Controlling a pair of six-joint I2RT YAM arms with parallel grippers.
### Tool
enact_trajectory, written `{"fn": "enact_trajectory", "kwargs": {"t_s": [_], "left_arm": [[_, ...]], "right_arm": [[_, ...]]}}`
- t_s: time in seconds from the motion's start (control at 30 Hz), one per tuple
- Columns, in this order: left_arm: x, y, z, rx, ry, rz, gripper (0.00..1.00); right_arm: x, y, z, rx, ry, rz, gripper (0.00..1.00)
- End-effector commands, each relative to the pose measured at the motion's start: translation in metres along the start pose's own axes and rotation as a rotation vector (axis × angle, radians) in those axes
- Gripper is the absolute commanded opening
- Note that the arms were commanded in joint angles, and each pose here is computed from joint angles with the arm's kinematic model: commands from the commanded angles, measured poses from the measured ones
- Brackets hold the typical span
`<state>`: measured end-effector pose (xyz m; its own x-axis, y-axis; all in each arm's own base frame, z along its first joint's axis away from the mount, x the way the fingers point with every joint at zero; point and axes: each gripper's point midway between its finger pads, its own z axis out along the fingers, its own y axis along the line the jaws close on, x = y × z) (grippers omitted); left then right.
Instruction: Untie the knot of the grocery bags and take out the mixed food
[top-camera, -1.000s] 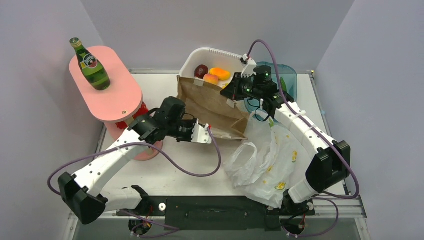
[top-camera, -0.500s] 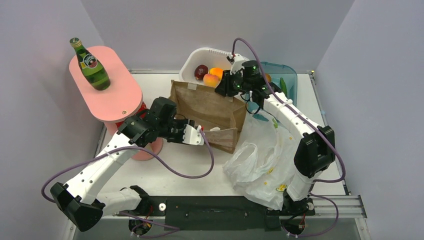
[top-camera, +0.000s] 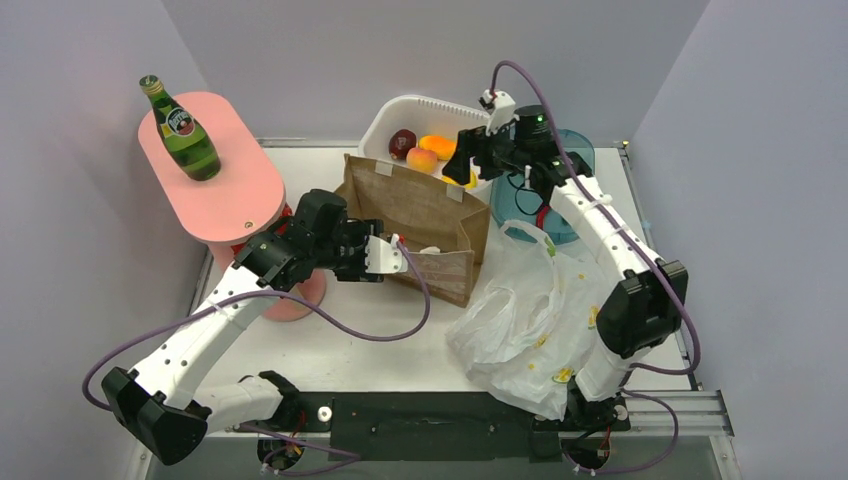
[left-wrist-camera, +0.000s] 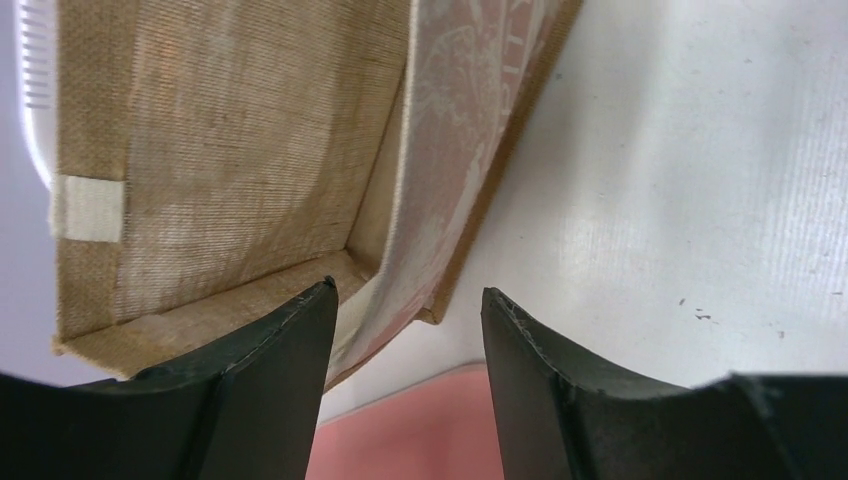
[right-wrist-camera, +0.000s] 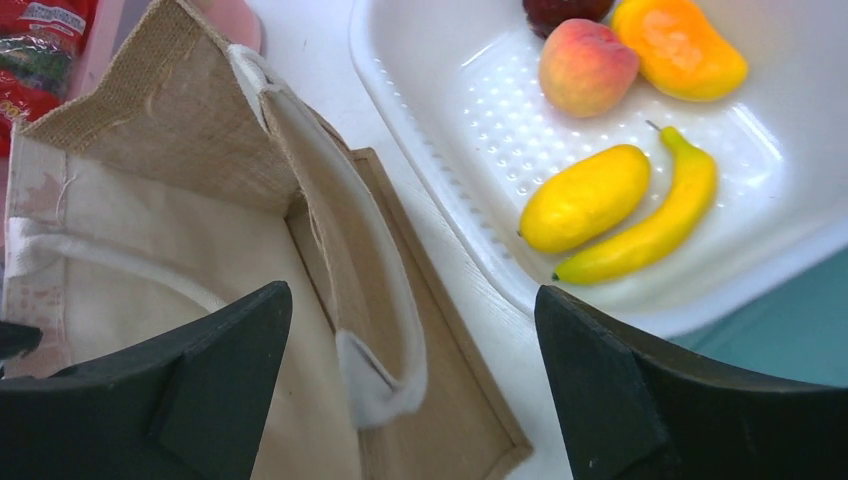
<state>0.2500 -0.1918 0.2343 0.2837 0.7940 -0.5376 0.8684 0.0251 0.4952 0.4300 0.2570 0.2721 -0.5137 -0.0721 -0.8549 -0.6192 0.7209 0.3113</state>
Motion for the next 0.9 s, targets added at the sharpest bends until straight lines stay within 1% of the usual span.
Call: {"fn": "enact_trajectory", "kwargs": {"t_s": [0.0,0.03,0.1,0.13,0.17,0.2,0.23,0.27,0.3,0.33,0.37,0.47,0.5,0.6,0.67,0.73,0.83,0.87], "left_arm": [[-0.031,0.035,-0.020,-0.115,-0.108,0.009,0.53],[-0.034,0.036,-0.020,-0.114,-0.121,0.007,0.54],[-0.045,0.044,-0.028,-0.131,-0.157,-0.002,0.54],[-0.052,0.051,-0.035,-0.154,-0.180,-0.023,0.55],[-0.056,0.054,-0.039,-0.157,-0.201,-0.048,0.55],[-0.062,0.060,-0.046,-0.174,-0.223,-0.057,0.55],[-0.066,0.063,-0.050,-0.182,-0.245,-0.085,0.55],[-0.073,0.067,-0.057,-0.195,-0.267,-0.094,0.56],[-0.077,0.068,-0.061,-0.191,-0.290,-0.125,0.56],[-0.083,0.072,-0.066,-0.199,-0.309,-0.137,0.56],[-0.086,0.071,-0.067,-0.187,-0.329,-0.167,0.56],[-0.098,0.069,-0.070,-0.162,-0.381,-0.190,0.56],[-0.101,0.068,-0.070,-0.158,-0.394,-0.192,0.56],[-0.106,0.064,-0.064,-0.135,-0.418,-0.189,0.56],[-0.111,0.063,-0.062,-0.123,-0.434,-0.190,0.56],[-0.113,0.061,-0.058,-0.111,-0.440,-0.190,0.56],[-0.115,0.061,-0.052,-0.101,-0.446,-0.196,0.56],[-0.115,0.061,-0.050,-0.098,-0.448,-0.199,0.56]], "right_arm": [[-0.043,0.020,-0.059,-0.035,-0.104,-0.103,0.88],[-0.044,0.022,-0.067,-0.042,-0.110,-0.106,0.88],[-0.044,0.012,-0.081,-0.017,-0.110,-0.078,0.88],[-0.043,-0.003,-0.091,0.017,-0.108,-0.049,0.89],[-0.041,-0.007,-0.099,0.022,-0.105,-0.038,0.89],[-0.034,-0.026,-0.111,0.059,-0.084,-0.005,0.89],[-0.031,-0.028,-0.120,0.042,-0.071,-0.038,0.89],[-0.013,-0.044,-0.135,0.073,-0.012,-0.010,0.89],[-0.005,-0.050,-0.147,0.074,0.025,-0.100,0.89],[0.021,-0.058,-0.162,0.099,0.119,-0.065,0.89],[0.047,-0.070,-0.184,0.142,0.220,-0.094,0.89],[0.101,-0.087,-0.229,0.215,0.449,-0.147,0.89],[0.125,-0.091,-0.247,0.219,0.528,-0.142,0.88],[0.174,-0.108,-0.285,0.286,0.681,-0.100,0.88],[0.212,-0.109,-0.302,0.261,0.777,-0.029,0.88],[0.232,-0.105,-0.306,0.227,0.811,0.021,0.88],[0.246,-0.102,-0.291,0.201,0.770,0.087,0.89],[0.252,-0.097,-0.283,0.178,0.750,0.140,0.89]]}}
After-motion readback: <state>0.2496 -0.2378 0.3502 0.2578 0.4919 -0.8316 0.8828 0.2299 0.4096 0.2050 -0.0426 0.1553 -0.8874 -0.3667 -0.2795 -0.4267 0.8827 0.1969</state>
